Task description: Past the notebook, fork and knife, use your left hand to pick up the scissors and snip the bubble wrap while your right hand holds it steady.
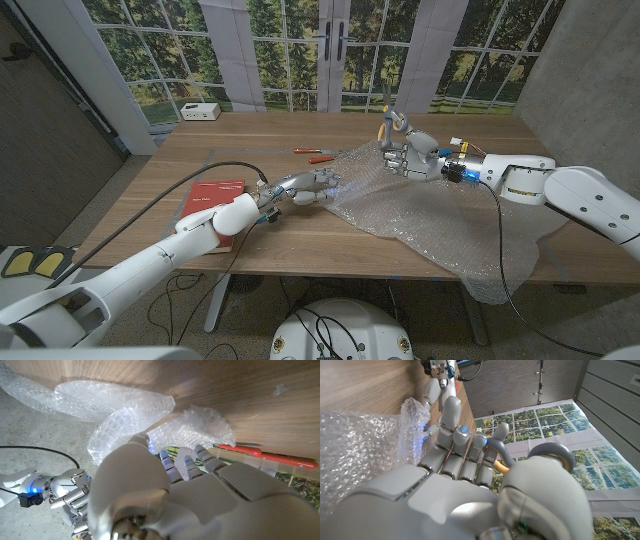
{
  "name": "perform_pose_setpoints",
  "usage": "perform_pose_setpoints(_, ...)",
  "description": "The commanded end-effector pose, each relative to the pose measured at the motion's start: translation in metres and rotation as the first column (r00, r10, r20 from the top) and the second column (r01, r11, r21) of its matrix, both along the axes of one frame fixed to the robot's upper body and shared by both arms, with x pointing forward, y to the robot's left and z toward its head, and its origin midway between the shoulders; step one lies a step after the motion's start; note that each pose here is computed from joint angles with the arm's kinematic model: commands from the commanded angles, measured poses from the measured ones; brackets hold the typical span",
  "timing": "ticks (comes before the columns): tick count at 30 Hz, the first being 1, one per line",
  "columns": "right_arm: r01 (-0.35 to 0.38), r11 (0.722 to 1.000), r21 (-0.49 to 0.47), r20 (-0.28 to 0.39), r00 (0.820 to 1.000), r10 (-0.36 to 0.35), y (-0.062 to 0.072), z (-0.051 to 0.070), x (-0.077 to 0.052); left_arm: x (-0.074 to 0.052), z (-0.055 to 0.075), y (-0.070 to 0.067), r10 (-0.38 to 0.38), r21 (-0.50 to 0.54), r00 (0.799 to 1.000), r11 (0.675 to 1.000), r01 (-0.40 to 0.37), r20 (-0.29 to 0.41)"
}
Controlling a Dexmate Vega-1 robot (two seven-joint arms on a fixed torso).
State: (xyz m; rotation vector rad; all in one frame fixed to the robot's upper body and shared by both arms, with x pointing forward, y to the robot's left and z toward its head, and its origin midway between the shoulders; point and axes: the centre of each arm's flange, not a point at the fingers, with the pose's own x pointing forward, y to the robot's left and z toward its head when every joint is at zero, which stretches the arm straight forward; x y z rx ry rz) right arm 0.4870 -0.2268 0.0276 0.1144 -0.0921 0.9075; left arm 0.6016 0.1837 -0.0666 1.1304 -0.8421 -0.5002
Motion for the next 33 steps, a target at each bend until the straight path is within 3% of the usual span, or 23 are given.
perform_pose_setpoints(1, -0.003, 1.000, 0.000, 0.002, 1.000, 0.003, 0.004, 0.001, 0.002, 0.002, 0.005, 0.002, 0.005, -0.091, 1.000, 0.996, -0.006, -0.007)
perform_pose_setpoints(11, -0.003, 1.000, 0.000, 0.013, 1.000, 0.003, 0.007, 0.003, 0.002, 0.002, 0.014, 0.001, 0.003, -0.162, 1.000, 0.987, -0.004, -0.003)
perform_pose_setpoints(21, 0.005, 1.000, -0.007, 0.015, 1.000, -0.005, 0.008, 0.001, 0.000, 0.003, 0.019, -0.013, -0.024, -0.209, 1.000, 0.978, 0.022, -0.008)
perform_pose_setpoints(33, 0.003, 1.000, -0.018, 0.031, 1.000, -0.003, 0.007, 0.002, -0.008, 0.005, 0.025, -0.032, -0.038, -0.241, 0.998, 0.969, 0.047, 0.041)
